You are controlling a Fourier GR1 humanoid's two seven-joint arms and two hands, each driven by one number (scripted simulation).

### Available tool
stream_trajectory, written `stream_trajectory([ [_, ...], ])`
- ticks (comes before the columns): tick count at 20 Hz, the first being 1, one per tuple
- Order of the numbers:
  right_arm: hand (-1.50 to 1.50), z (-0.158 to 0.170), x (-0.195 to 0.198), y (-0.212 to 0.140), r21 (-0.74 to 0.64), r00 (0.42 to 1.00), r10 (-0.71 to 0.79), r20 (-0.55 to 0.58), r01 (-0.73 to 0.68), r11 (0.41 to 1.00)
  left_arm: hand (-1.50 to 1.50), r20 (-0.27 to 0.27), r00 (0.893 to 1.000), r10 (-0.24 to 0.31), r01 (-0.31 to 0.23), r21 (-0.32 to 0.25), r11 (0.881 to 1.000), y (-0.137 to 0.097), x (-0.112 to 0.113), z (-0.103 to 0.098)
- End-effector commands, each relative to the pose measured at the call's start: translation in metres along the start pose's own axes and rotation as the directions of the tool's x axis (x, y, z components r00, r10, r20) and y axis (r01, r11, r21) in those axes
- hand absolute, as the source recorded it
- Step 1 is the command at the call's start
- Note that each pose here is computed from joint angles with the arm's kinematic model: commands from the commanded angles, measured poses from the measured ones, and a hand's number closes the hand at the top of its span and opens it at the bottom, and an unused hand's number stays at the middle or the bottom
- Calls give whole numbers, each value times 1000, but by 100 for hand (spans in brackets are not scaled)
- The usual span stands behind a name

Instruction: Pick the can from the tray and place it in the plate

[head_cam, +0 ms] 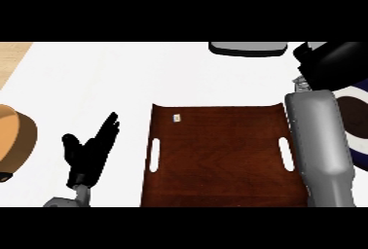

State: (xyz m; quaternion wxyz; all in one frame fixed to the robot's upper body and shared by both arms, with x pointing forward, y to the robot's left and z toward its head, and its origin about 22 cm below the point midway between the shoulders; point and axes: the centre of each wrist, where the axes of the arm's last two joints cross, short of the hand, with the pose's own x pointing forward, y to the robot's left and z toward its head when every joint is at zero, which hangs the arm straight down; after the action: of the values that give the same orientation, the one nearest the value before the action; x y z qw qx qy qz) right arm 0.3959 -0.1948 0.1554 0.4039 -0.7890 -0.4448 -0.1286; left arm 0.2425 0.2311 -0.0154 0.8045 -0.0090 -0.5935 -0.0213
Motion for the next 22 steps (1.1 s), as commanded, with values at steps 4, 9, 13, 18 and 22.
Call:
stream_trajectory([
  [4, 150, -5, -56, 22, -181, 958, -95, -270, 47, 982, 0, -42, 999, 10, -9, 19, 1000, -1, -9, 1],
  [9, 150, -28, -104, 26, -280, 948, -91, -305, 2, 960, 0, -64, 998, 11, -10, 26, 1000, 17, -15, 6],
  [13, 150, -42, -142, 40, -286, 938, -93, -335, -8, 958, 0, -76, 997, 8, -4, 46, 999, 8, -17, 6],
  [18, 150, -51, -176, 54, -308, 934, -107, -340, -3, 951, 0, -64, 998, 13, -12, 31, 999, -2, -10, 4],
  [22, 150, -55, -212, 63, -196, 842, -48, -537, -70, 978, 0, -77, 997, 22, -20, 33, 999, 1, -20, 4],
])
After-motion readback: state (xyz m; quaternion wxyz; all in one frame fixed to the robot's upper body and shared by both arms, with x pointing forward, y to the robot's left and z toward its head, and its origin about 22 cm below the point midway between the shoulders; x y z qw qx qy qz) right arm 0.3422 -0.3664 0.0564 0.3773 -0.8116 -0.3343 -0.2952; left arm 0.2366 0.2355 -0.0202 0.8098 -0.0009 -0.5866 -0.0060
